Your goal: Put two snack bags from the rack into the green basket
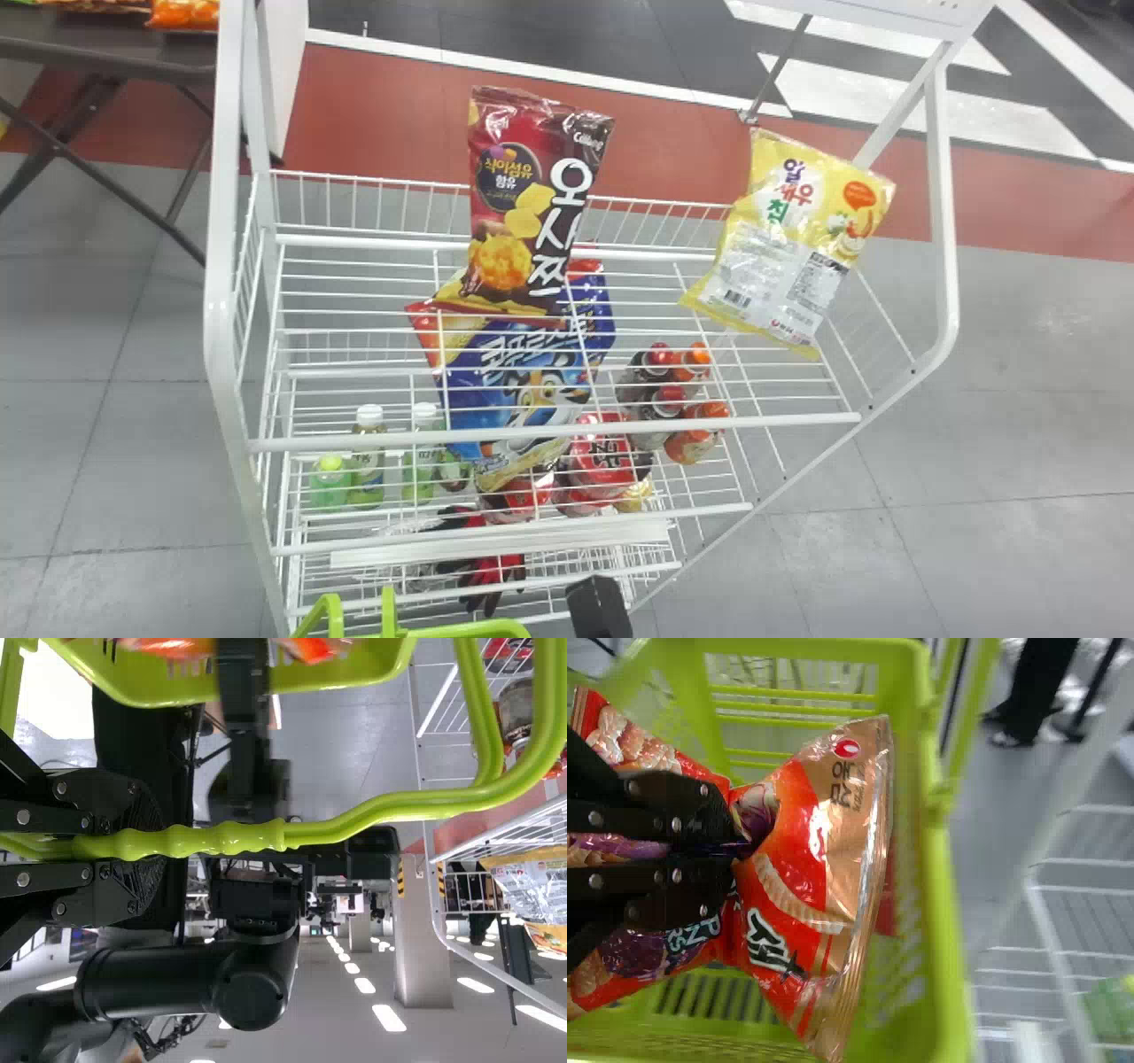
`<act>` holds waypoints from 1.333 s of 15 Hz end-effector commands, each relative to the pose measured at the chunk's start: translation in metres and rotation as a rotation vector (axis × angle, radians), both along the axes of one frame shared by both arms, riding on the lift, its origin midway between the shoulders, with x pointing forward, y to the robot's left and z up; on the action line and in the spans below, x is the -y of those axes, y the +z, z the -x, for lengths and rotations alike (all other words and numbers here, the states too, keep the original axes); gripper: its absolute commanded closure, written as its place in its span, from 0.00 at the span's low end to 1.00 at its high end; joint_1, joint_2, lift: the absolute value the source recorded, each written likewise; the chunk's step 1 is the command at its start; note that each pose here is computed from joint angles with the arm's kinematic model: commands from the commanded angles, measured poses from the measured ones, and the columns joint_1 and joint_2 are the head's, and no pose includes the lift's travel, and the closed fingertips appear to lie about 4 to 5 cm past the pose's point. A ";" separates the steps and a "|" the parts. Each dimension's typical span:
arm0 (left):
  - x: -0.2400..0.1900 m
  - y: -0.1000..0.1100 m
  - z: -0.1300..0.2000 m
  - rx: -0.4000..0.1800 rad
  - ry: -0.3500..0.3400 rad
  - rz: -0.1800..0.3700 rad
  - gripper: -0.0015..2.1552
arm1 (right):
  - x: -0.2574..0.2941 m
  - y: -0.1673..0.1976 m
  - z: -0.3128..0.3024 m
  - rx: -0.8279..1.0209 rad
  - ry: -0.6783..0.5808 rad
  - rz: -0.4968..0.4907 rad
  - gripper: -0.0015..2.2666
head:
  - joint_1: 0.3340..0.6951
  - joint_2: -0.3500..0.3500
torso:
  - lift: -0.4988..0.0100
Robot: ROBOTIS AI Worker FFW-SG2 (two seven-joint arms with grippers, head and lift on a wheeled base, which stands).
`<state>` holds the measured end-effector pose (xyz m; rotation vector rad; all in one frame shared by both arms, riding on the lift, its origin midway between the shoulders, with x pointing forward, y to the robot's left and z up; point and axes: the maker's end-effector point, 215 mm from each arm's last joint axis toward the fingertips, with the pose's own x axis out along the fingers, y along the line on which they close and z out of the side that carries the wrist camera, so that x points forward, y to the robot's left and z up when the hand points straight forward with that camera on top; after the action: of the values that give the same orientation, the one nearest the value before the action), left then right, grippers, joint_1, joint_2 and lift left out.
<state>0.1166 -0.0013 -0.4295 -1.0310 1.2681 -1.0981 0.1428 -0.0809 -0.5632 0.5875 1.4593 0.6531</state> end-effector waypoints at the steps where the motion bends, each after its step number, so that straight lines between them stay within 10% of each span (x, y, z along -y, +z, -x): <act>1: 0.000 0.000 0.000 0.002 0.001 -0.001 0.99 | 0.009 0.010 0.010 0.022 0.009 0.037 0.00 | 1.00 0.00 | 0.97; 6: 0.003 0.000 0.001 0.001 -0.003 0.005 0.99 | 0.037 0.041 -0.043 0.266 -0.054 0.145 0.03 | 1.00 0.00 | 0.97; 11: 0.004 -0.005 0.006 -0.006 0.023 0.004 0.99 | 0.078 0.176 -0.187 1.080 -0.362 0.195 0.06 | 1.00 0.00 | 0.97; 20: 0.007 -0.016 -0.002 -0.006 0.062 0.015 0.99 | 0.076 0.234 -0.155 1.365 -0.486 0.286 0.06 | 1.00 0.00 | 0.97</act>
<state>0.1180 -0.0087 -0.4433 -1.0726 1.2293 -1.0641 0.3017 -0.1552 -0.3295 0.1364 0.0968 0.2956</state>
